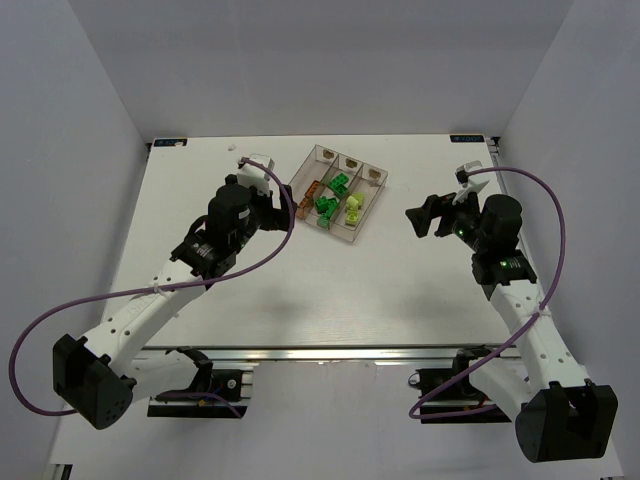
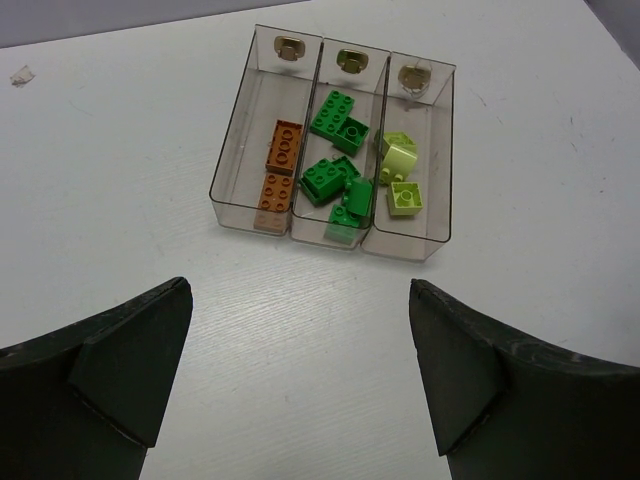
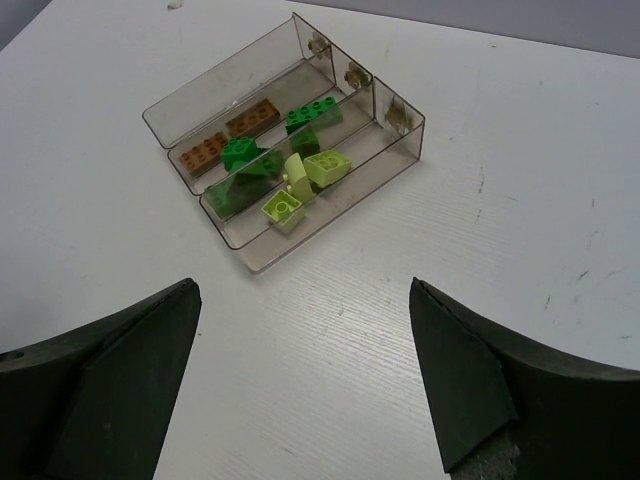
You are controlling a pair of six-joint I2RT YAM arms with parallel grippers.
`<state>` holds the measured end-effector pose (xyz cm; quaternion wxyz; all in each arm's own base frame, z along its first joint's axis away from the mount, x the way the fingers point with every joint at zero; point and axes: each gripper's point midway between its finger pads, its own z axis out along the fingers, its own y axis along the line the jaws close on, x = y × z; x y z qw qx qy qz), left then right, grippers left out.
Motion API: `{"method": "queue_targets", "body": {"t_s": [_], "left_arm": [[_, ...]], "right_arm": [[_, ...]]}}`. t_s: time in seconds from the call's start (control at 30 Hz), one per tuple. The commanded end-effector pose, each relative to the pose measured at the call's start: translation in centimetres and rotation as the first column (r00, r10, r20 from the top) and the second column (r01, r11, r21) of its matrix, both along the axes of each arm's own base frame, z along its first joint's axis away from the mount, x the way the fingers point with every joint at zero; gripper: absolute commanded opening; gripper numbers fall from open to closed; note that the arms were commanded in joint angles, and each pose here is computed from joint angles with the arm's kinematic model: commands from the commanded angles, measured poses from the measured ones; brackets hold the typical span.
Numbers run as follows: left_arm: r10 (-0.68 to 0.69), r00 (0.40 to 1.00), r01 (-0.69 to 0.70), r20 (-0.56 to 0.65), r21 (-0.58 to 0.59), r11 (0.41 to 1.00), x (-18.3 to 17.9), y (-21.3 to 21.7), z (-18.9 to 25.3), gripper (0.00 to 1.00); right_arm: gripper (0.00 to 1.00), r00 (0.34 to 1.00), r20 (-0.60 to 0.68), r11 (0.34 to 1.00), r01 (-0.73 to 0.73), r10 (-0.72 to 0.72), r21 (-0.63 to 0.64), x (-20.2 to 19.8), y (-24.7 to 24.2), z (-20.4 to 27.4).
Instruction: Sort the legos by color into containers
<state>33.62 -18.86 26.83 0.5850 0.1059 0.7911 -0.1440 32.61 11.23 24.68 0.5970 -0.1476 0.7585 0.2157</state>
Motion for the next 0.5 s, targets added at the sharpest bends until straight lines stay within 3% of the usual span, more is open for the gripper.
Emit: {"method": "queue_targets", "body": {"t_s": [0.0, 0.47], "left_arm": [[0.01, 1.0, -0.01, 0.028, -0.006, 1.0, -0.08, 0.47, 0.67, 0.98], [0.005, 1.0, -0.005, 0.031, -0.005, 1.0, -0.15, 0.43, 0.78, 0.98]], "right_arm": [[0.9, 0.998, 0.062, 1.0, 0.001, 0.0, -0.001, 0.21, -0.14, 1.57], [0.89, 0.997, 0.082, 1.0, 0.018, -0.016, -0.018, 0.48, -0.56, 1.72]]}}
